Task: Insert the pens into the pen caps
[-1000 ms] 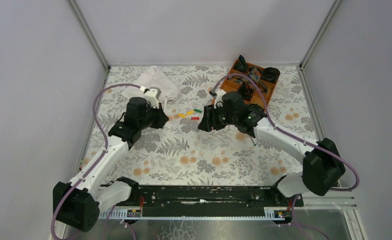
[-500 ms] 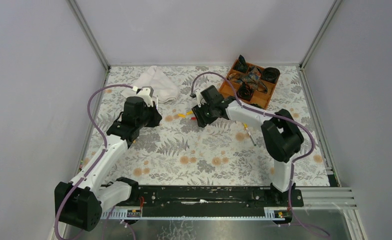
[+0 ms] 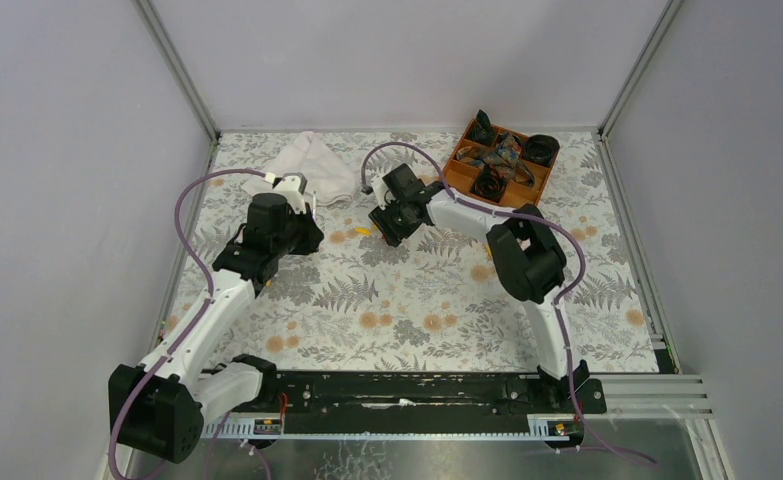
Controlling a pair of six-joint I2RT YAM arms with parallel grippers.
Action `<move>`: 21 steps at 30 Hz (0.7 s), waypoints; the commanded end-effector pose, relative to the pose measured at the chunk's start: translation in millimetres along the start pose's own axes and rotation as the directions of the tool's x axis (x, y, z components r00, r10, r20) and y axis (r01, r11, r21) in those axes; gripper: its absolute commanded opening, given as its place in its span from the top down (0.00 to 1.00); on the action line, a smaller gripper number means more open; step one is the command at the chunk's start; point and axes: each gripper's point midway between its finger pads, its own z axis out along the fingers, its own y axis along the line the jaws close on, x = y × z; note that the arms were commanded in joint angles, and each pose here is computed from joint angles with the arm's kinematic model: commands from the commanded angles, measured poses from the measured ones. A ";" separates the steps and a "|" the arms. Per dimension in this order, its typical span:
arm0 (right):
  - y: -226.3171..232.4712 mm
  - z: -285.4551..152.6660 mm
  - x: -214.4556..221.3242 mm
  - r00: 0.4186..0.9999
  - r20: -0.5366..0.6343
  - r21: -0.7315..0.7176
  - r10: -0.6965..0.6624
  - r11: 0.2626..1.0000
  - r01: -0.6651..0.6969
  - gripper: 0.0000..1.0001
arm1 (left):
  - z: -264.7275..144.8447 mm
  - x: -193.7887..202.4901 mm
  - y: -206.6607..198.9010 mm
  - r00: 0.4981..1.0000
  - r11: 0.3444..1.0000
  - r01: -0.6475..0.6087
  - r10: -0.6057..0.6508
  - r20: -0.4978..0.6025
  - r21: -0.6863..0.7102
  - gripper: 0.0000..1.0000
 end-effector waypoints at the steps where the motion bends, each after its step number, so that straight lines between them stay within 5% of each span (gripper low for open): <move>1: -6.3 0.8 -21.6 0.998 0.022 0.024 -0.063 0.998 0.062 0.42 | -6.8 -18.9 -7.0 0.999 1.000 0.008 -0.009 0.051 0.022 1.00; 10: -4.8 12.2 -16.6 0.996 -0.008 -0.003 -0.092 0.996 0.092 0.46 | -6.0 -18.1 -9.0 0.999 0.999 0.013 -0.015 0.044 0.033 1.00; 21: 21.3 6.6 6.9 0.989 -0.032 -0.079 -0.142 0.987 0.140 0.75 | -4.3 -16.8 -9.4 0.999 0.999 0.017 -0.018 0.034 0.036 1.00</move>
